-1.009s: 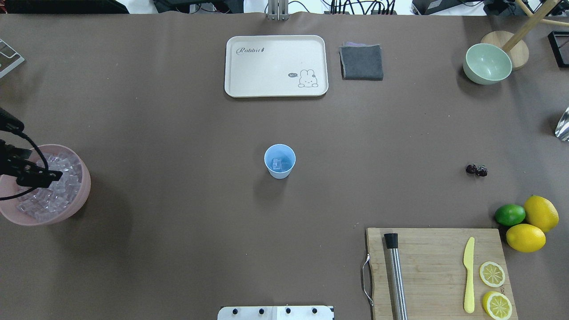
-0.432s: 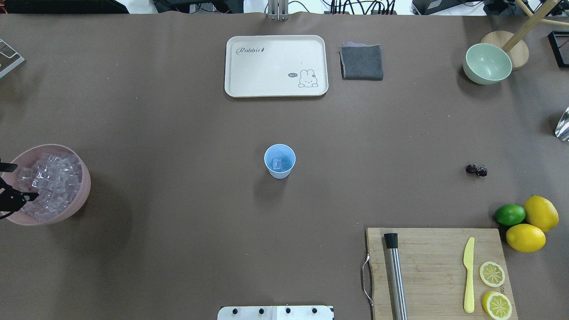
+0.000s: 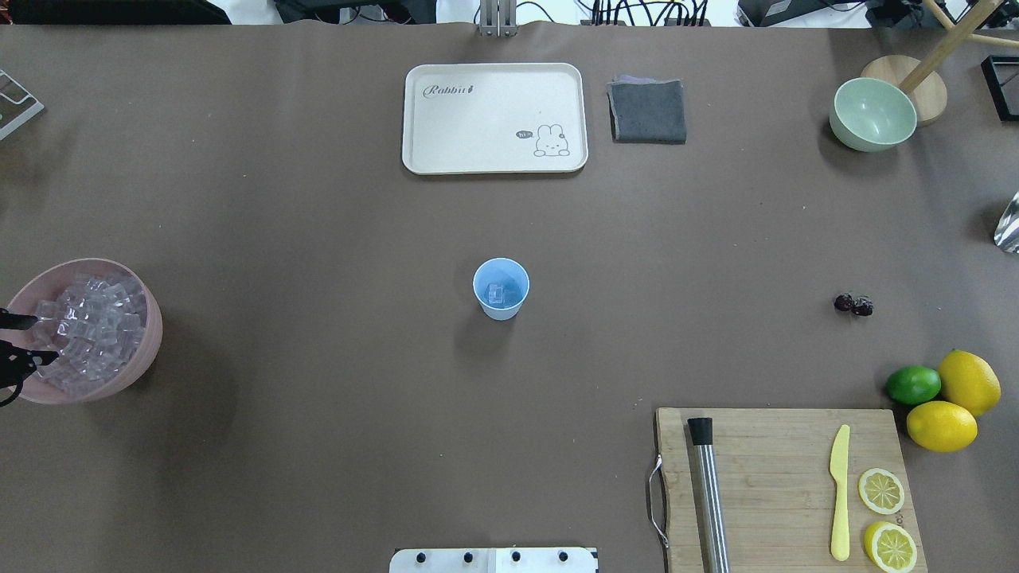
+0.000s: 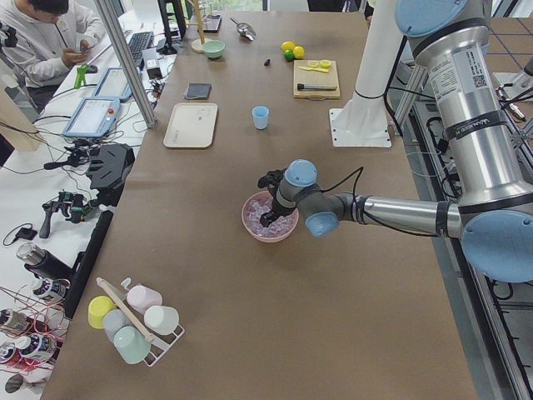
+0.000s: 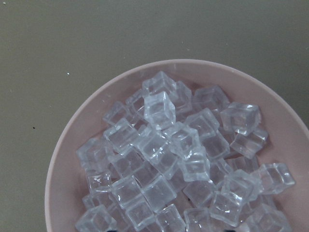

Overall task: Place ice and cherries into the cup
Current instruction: 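Return the left gripper to the pink bowl and grasp another ice cube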

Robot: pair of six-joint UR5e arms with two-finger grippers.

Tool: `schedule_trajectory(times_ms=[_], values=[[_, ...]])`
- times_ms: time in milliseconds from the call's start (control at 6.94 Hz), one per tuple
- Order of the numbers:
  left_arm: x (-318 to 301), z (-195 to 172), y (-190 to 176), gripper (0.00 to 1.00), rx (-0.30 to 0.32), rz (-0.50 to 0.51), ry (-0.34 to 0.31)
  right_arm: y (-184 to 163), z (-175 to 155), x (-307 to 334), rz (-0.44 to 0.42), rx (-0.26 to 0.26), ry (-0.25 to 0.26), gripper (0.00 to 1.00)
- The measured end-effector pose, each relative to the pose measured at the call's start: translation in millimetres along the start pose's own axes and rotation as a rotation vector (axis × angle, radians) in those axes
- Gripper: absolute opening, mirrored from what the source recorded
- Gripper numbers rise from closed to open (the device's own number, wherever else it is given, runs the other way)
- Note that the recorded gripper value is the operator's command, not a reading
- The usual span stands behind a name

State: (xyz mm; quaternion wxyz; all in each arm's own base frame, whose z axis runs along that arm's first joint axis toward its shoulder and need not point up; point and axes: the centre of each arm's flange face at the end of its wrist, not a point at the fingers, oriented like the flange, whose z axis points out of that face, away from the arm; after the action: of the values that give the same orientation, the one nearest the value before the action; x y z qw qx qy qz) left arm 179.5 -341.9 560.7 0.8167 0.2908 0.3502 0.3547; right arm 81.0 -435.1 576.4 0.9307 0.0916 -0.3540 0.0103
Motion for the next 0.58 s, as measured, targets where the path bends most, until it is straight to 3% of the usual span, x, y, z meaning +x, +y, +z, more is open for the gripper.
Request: schedule_trajectory(times_ms=[576], values=[[6.8,18.3,15.0,0.53,-0.048,0.02,-0.005,1.4,0.7,0.8,0.002,-0.002,0.0,1.0]])
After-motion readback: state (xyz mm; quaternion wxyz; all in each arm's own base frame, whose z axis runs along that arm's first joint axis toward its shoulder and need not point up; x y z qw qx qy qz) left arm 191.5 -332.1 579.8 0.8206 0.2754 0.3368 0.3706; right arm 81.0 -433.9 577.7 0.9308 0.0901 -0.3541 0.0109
